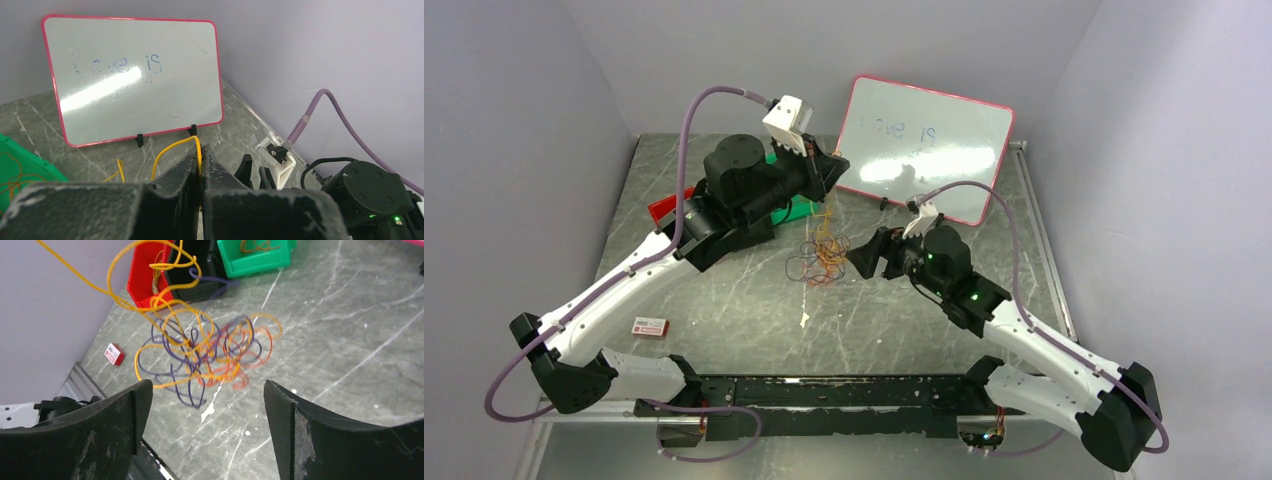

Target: Untangle the cables

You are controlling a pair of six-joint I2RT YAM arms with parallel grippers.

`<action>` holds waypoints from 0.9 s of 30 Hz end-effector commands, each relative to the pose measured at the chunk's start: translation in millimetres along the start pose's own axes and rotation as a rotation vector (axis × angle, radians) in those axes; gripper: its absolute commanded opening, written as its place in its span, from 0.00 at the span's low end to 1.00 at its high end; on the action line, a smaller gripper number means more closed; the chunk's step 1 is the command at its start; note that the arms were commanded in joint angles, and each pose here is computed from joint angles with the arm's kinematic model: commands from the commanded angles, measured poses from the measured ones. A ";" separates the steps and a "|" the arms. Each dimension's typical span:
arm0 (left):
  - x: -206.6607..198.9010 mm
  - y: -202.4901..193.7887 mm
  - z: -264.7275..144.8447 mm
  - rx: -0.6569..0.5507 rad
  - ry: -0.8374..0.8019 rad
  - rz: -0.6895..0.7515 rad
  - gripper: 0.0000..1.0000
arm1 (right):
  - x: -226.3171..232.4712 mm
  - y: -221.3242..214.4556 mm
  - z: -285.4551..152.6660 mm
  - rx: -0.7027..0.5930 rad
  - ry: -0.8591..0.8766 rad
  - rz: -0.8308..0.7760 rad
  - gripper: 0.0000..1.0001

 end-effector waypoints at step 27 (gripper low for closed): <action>-7.8 6.3 -0.7 -0.008 -0.048 0.013 0.07 | 11.3 -40.1 42.4 0.240 0.021 0.322 0.61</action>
Point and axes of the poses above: each gripper's point midway between its finger pads, its own z axis out along the fingers, its own x axis along the line the jaws close on, y = z × x, the point moved 6 cm from there along -z, back along the fingers, and after that the axes turned 13 degrees about -z, right-handed, at the moved point
